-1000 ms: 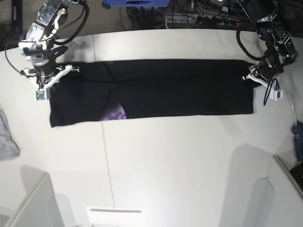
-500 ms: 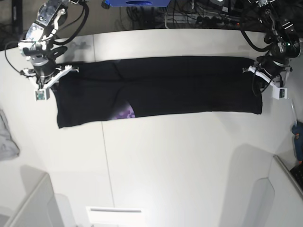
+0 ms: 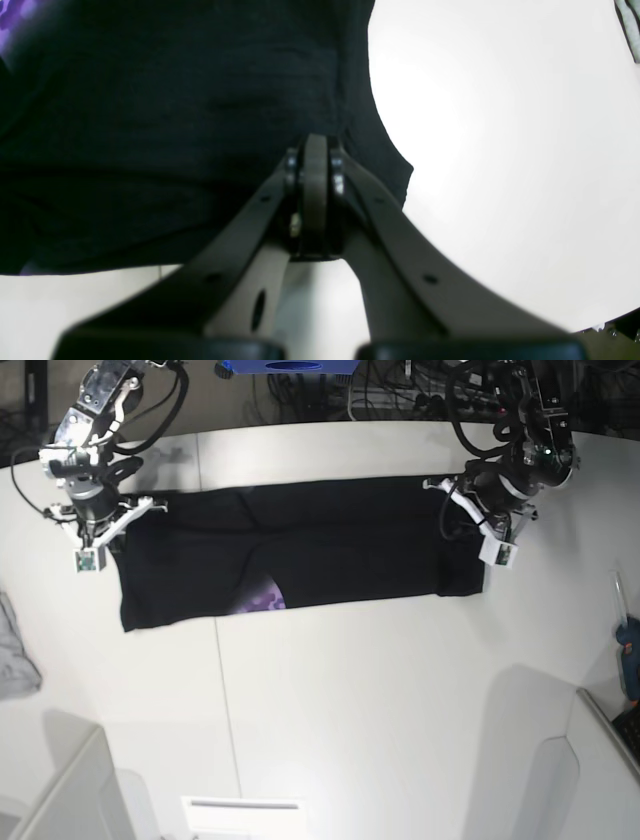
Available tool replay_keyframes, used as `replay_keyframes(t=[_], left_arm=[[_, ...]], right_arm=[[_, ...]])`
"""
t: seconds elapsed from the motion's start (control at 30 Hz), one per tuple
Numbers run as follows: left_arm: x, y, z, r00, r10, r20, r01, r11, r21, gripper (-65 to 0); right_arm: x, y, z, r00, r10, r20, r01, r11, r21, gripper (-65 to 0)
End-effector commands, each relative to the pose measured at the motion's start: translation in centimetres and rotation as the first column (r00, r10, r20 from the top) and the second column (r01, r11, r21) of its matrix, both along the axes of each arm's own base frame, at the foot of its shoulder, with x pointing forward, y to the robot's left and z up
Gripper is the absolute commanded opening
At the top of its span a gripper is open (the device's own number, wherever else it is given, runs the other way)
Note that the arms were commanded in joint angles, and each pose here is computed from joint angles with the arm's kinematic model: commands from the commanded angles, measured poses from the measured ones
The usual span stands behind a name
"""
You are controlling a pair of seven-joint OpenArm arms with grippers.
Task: Fold the T-shirt properly
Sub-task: 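Grasp the strip end with the left gripper and fold it toward the right gripper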
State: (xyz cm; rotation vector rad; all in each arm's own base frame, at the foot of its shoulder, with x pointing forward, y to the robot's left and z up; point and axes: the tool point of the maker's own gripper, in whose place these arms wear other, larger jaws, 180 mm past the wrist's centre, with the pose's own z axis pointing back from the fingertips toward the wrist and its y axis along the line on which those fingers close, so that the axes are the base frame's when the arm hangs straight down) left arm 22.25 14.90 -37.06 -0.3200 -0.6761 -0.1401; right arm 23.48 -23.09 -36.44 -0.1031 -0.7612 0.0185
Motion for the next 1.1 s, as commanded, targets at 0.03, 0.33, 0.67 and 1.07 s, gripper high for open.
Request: replay_keyframes(t=[0.03,0.33,0.67,1.07], left_arm=[[1.0,-2.4,1.0,0.999,-0.020,0.047,0.022,0.998,-0.059,-65.0],[2.6,-10.4,1.6,0.995,-0.100,0.029,0.103,0.977,-0.185,-65.0],[2.7,-15.7,-0.1,0.984,-0.177,-0.036,0.161,0.952,-0.261,-65.0],[4.6,-16.3,0.6,0.991,-0.132,-0.033,0.117,0.952,-0.283,-65.0]], right_arm=[[0.7,-0.1,1.1,0.999,0.008,0.046,-0.007,1.000,-0.009,-65.0],[0.7,-0.2,1.1,0.999,0.005,0.044,-0.004,1.000,-0.009,-65.0],[0.6,-0.3,1.0,0.999,0.002,0.043,-0.001,1.000,-0.009,-65.0],[0.7,-0.3,1.1,0.999,0.000,0.045,0.000,1.000,-0.009,-65.0]])
